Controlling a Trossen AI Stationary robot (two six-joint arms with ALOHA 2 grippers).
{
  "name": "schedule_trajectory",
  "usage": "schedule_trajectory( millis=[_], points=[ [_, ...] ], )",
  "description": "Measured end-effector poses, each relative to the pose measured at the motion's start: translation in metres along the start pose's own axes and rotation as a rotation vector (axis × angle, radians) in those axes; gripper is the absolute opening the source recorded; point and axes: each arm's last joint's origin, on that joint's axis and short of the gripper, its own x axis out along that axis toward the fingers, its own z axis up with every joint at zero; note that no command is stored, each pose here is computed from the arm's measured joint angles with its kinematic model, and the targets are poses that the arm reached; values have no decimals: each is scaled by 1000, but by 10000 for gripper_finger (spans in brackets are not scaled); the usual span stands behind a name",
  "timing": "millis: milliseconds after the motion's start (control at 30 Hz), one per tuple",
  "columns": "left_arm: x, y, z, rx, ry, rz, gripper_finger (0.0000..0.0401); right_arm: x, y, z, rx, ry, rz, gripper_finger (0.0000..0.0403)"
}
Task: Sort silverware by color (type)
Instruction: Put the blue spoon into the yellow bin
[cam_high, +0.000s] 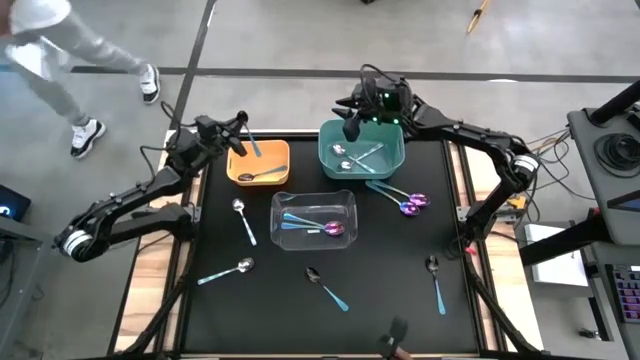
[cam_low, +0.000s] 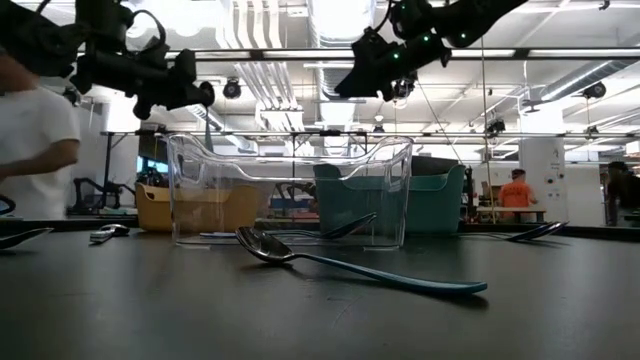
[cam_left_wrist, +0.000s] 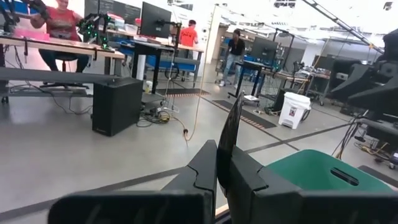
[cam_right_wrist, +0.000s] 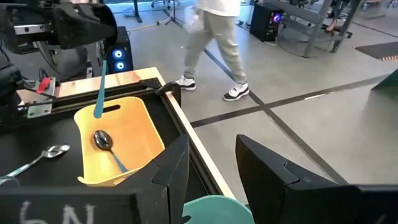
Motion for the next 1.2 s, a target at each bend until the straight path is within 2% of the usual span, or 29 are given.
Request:
schedule_trajectory(
  millis=[233, 333, 467, 533, 633, 800, 1033, 1200],
  points=[
    [-1, 0, 3, -3, -24, 24, 0, 0, 1, -1, 19, 9, 4, 123],
    [-2, 1, 3, -27, -22, 57, 0, -1, -3, -1, -39, 6, -7, 123],
    [-2, 3, -3, -74, 33, 74, 0, -2, -15, -4, -116, 12, -38, 123],
    [-1, 3, -4, -61, 40, 74, 0, -2, -22, -6, -138, 17, -56, 123],
    [1, 4, -6, -43, 57, 78, 0, -3, -35, -6, -145, -6, -92, 123],
    [6, 4, -9, -94, 51, 78, 0, -5, -48, -4, -137, -62, -124, 123],
    [18, 4, -6, -112, -71, 48, 0, 14, -47, -8, -130, -186, 29, 123],
    [24, 4, -7, -120, -103, 38, 0, 28, -44, -9, -91, -194, 103, 123]
  ],
)
